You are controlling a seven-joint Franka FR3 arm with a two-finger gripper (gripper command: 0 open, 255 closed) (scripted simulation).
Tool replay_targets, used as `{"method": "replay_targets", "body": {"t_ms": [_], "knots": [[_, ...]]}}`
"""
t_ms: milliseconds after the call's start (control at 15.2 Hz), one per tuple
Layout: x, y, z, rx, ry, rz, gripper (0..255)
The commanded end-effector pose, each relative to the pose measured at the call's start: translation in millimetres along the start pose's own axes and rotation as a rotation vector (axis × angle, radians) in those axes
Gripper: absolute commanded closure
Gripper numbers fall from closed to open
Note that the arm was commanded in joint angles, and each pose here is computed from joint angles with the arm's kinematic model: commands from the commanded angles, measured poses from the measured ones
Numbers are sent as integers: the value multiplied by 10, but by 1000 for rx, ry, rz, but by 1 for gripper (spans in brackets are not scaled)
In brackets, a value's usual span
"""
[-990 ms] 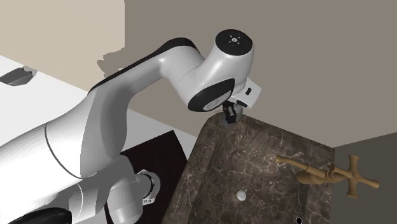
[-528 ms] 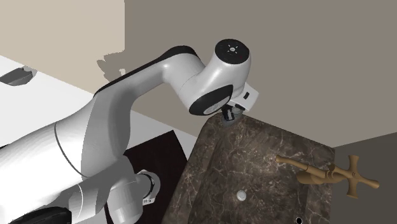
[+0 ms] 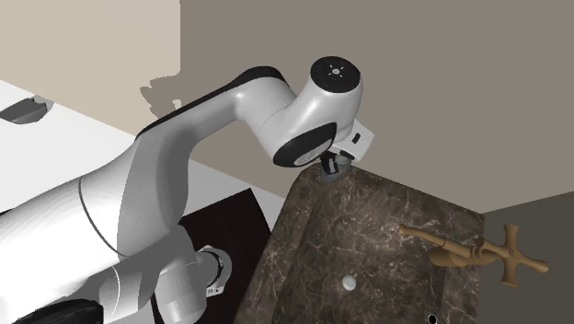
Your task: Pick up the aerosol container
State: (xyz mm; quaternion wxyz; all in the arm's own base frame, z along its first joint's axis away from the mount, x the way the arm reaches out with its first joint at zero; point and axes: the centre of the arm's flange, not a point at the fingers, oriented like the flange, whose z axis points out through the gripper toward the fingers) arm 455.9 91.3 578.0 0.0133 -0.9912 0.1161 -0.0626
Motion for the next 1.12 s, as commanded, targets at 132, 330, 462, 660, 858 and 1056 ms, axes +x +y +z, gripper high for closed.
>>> {"method": "replay_targets", "body": {"t_ms": [132, 330, 462, 660, 858, 1056], "knots": [[17, -4, -146, -1, -1, 0, 255], [36, -11, -303, -1, -1, 0, 255], [49, -15, -408, -1, -1, 0, 255], [68, -22, -565, -1, -1, 0, 255], [87, -28, -722, -1, -1, 0, 255], [94, -31, -782, -1, -1, 0, 255]]}}
